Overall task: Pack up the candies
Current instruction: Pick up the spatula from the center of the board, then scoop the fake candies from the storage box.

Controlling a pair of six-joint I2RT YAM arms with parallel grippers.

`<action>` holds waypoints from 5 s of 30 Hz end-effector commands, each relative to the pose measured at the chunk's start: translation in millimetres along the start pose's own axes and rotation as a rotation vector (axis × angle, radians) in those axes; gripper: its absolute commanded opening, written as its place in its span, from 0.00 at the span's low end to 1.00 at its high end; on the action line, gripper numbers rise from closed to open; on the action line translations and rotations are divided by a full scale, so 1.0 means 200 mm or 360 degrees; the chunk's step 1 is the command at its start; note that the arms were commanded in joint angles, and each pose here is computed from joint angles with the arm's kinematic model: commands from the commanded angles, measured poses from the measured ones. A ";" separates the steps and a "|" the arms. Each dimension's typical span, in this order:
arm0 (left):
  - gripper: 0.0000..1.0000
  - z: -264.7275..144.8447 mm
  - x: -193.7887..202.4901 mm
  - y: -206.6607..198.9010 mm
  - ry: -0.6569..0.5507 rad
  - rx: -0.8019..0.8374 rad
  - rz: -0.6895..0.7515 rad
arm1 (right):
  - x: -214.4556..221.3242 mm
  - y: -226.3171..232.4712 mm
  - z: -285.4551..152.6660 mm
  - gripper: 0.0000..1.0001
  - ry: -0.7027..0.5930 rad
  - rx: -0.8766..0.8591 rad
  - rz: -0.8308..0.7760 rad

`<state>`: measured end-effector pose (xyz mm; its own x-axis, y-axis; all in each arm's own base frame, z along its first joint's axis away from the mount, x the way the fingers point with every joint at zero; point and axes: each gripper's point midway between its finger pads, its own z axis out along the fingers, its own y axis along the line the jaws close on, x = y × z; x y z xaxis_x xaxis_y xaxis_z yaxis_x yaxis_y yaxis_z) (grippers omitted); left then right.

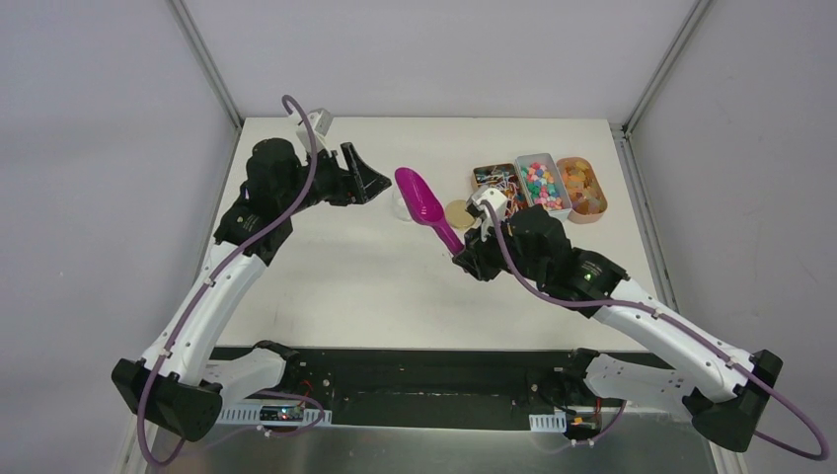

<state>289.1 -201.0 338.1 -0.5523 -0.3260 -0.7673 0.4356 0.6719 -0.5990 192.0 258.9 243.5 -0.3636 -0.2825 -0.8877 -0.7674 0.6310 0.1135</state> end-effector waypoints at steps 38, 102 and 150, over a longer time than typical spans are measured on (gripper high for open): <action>0.04 0.19 0.33 0.14 0.0438 0.0162 -0.0405 | -0.01 0.08 0.00 0.06 0.0108 -0.0140 -0.0222; 0.83 0.01 0.29 0.17 0.0265 0.0381 -0.0866 | -0.36 0.00 -0.15 0.00 -0.0596 0.0056 -0.0065; 0.99 -0.07 0.38 0.58 0.0178 -0.0475 0.0292 | 0.04 -1.50 -0.39 0.00 0.0866 0.1243 0.0444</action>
<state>287.6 -139.2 207.3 -0.5944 -0.1372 -0.7924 0.2989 0.8770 -0.3761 373.9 -0.6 232.8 -0.8262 -0.2071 -0.5239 -0.0829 0.9646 -0.2505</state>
